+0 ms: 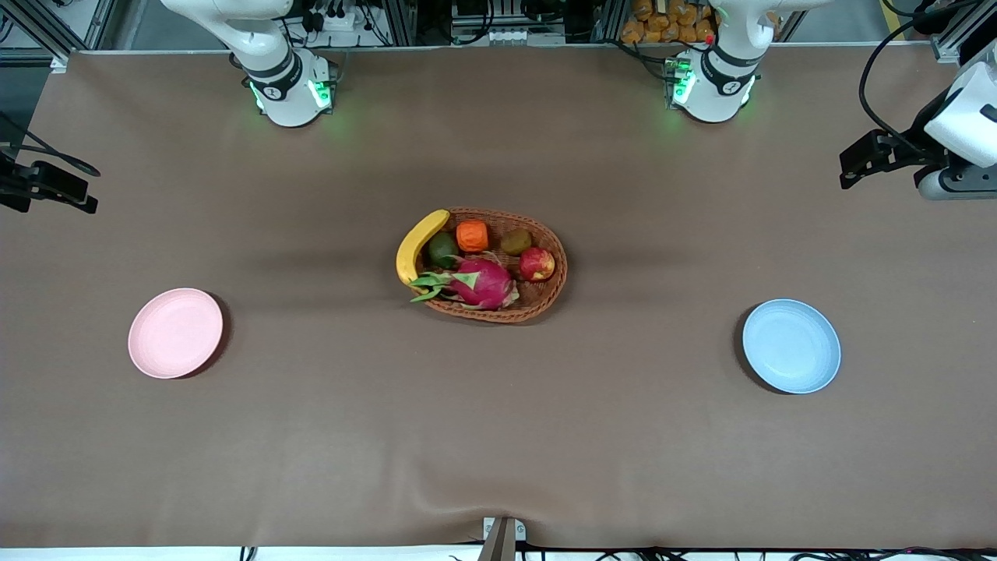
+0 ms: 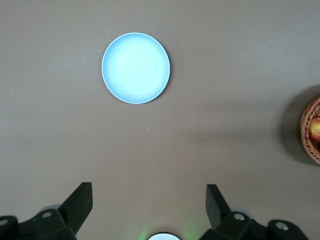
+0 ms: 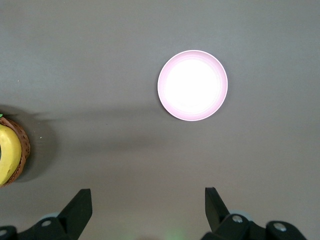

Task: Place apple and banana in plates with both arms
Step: 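Move the left gripper toward the red apple in the basket, then lower the left gripper over the apple while the right gripper approaches the basket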

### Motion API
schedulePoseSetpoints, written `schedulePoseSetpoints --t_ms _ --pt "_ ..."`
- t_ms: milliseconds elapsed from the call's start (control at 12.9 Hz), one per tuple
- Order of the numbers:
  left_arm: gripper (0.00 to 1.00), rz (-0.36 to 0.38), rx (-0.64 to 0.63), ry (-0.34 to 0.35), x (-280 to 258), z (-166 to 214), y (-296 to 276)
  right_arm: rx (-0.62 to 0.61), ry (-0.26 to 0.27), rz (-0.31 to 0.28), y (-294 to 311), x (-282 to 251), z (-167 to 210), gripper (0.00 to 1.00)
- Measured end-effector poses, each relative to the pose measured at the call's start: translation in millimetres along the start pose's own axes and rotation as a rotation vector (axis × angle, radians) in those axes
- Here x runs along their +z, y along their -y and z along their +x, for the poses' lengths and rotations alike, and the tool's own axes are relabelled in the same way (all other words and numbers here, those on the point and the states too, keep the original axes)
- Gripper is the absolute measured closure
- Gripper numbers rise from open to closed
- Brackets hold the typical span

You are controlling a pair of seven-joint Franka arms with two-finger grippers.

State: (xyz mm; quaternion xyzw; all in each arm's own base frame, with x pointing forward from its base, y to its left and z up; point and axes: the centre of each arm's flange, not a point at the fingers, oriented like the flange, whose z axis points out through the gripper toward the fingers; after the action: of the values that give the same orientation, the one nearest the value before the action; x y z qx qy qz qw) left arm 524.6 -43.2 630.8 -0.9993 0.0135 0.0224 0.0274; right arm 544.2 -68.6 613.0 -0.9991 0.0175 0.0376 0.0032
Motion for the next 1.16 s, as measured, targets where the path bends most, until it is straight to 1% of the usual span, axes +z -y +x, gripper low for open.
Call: schedulePoseSetpoints --t_ms 77,232,310,465,697,774,929,1161 --pt "0.00 -0.003 0.011 0.004 2 1 -6 0.000 0.000 0.000 0 0 0 0.00" --pt "0.00 -0.008 0.051 0.028 15 7 -35 -0.001 0.000 0.000 0 0 0 0.00" --pt "0.00 -0.022 0.054 0.037 25 13 -51 -0.001 0.000 0.000 1 0 0 0.00" --pt "0.00 -0.079 0.022 0.058 49 27 -87 -0.002 0.001 0.000 1 1 1 0.00" --pt "0.00 -0.092 -0.014 0.086 93 38 -167 -0.009 0.014 0.000 5 8 5 0.00" --pt "0.00 -0.089 -0.049 0.094 106 36 -196 -0.015 0.023 0.000 8 12 7 0.00" --pt "0.00 -0.083 -0.160 0.096 133 29 -251 -0.030 0.050 0.008 17 27 16 0.00" --pt "0.00 -0.071 -0.386 0.099 178 13 -302 -0.043 0.106 0.067 31 58 29 0.00"
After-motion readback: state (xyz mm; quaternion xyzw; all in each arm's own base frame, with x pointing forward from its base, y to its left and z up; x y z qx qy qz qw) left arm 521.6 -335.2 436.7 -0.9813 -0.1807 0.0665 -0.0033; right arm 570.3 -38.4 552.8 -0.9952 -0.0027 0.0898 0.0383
